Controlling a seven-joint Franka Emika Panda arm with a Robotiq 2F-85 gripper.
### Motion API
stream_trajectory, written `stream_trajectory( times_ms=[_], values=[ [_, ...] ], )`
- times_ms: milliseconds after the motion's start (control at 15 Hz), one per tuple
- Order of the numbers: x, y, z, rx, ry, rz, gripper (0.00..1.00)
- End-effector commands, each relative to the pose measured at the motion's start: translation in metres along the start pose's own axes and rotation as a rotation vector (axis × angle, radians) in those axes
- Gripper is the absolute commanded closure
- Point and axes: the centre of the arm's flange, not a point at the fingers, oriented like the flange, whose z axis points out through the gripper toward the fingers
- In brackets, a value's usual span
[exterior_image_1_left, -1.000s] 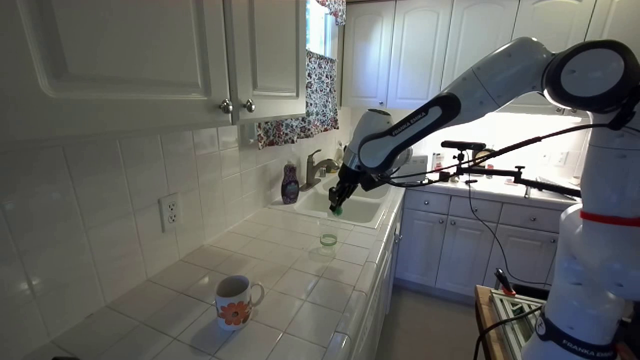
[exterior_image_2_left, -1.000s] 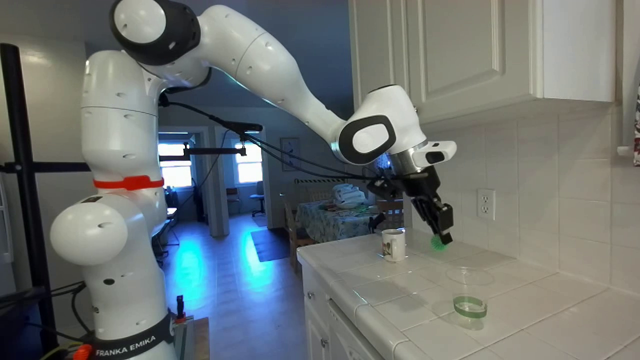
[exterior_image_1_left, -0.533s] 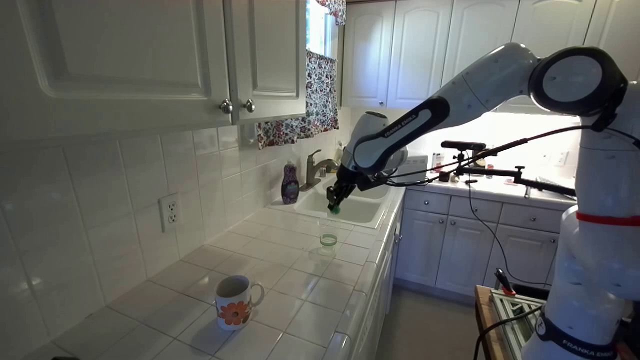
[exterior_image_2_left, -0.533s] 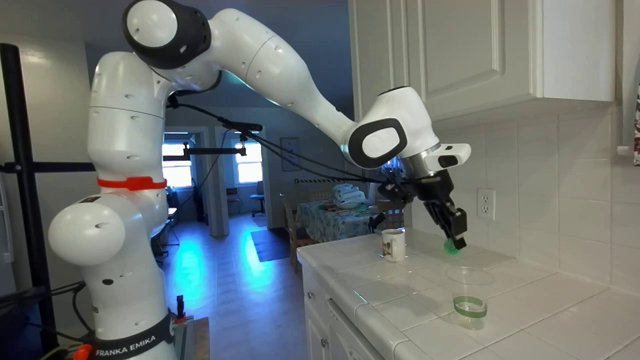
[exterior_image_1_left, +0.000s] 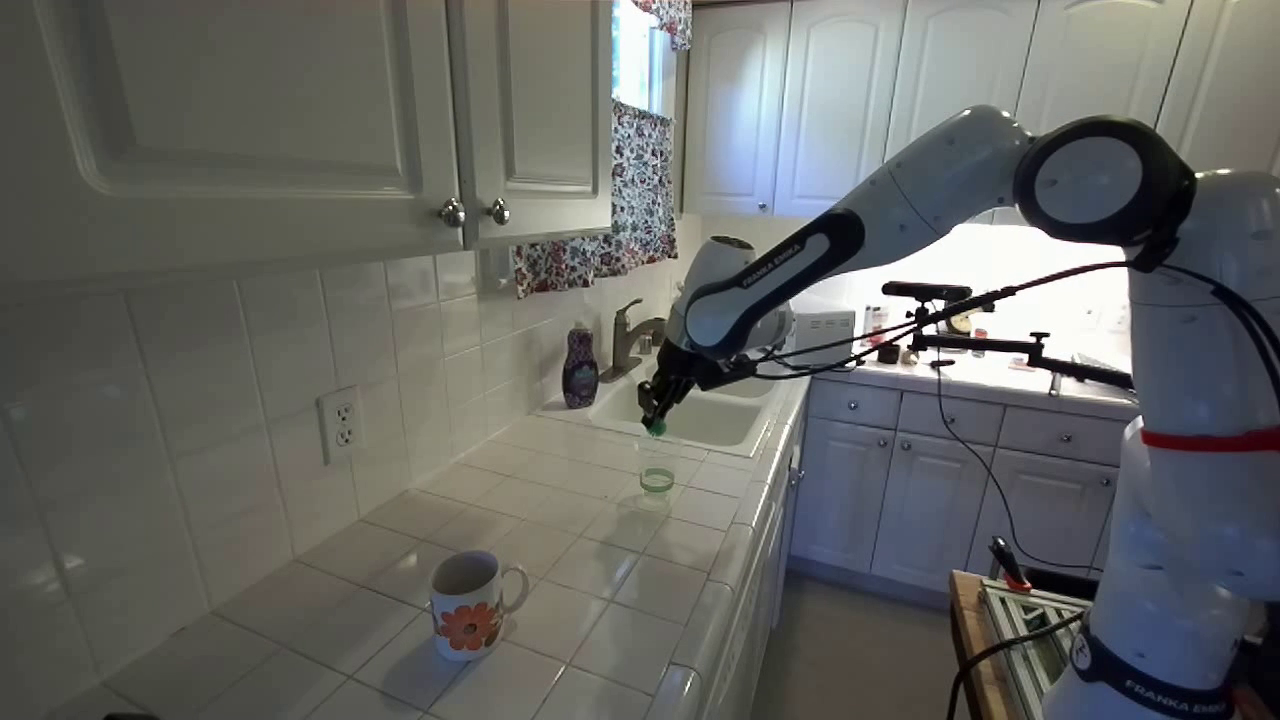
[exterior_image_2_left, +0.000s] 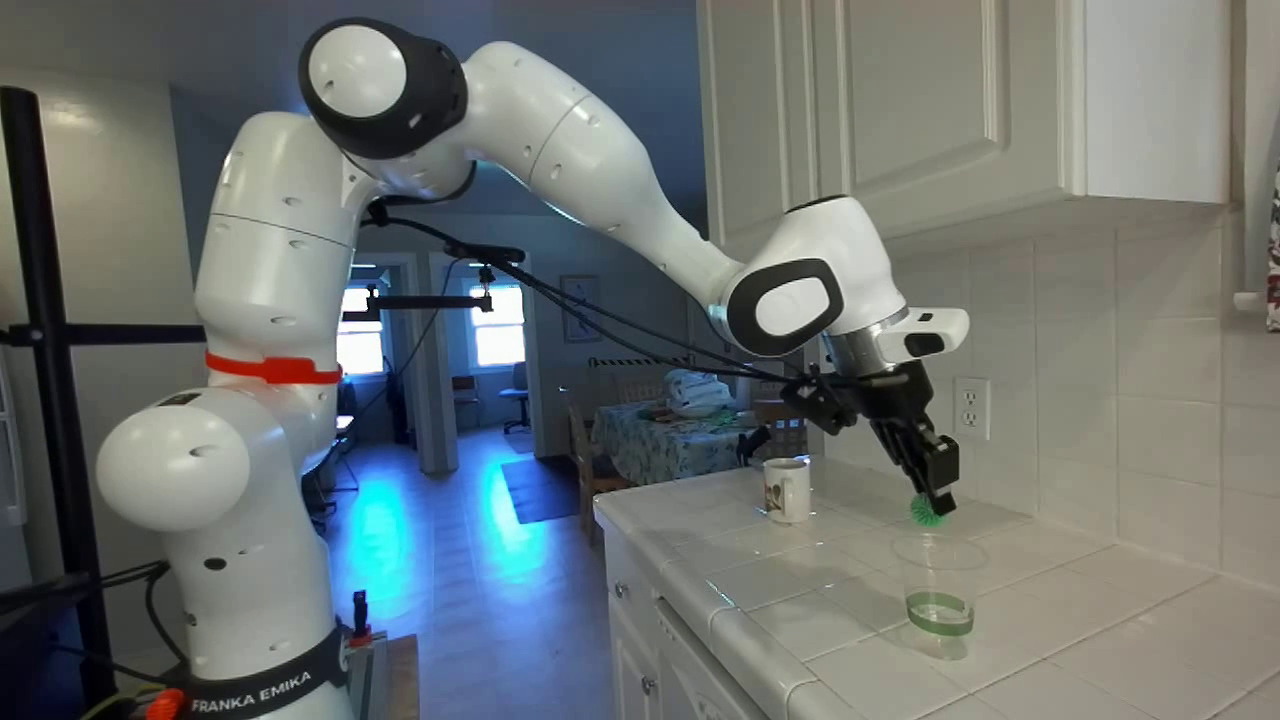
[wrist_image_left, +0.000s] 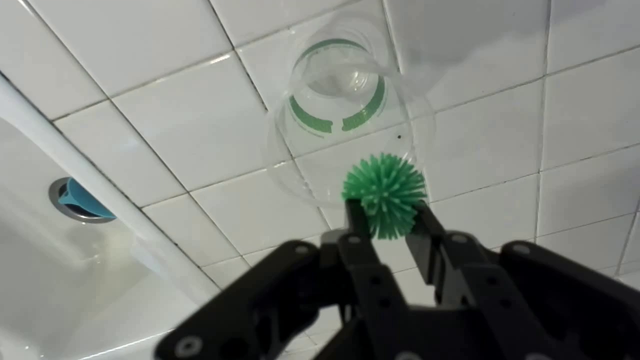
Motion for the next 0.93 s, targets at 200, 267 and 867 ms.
stream_trajectory(
  times_ms=[200, 267, 867],
  values=[
    [0.020, -0.006, 0.027, 0.004, -0.001, -0.002, 0.49],
    [0.020, -0.007, 0.028, 0.003, -0.002, -0.006, 0.42],
    [0.006, -0.003, 0.016, -0.007, -0.029, 0.017, 0.00]
  ],
)
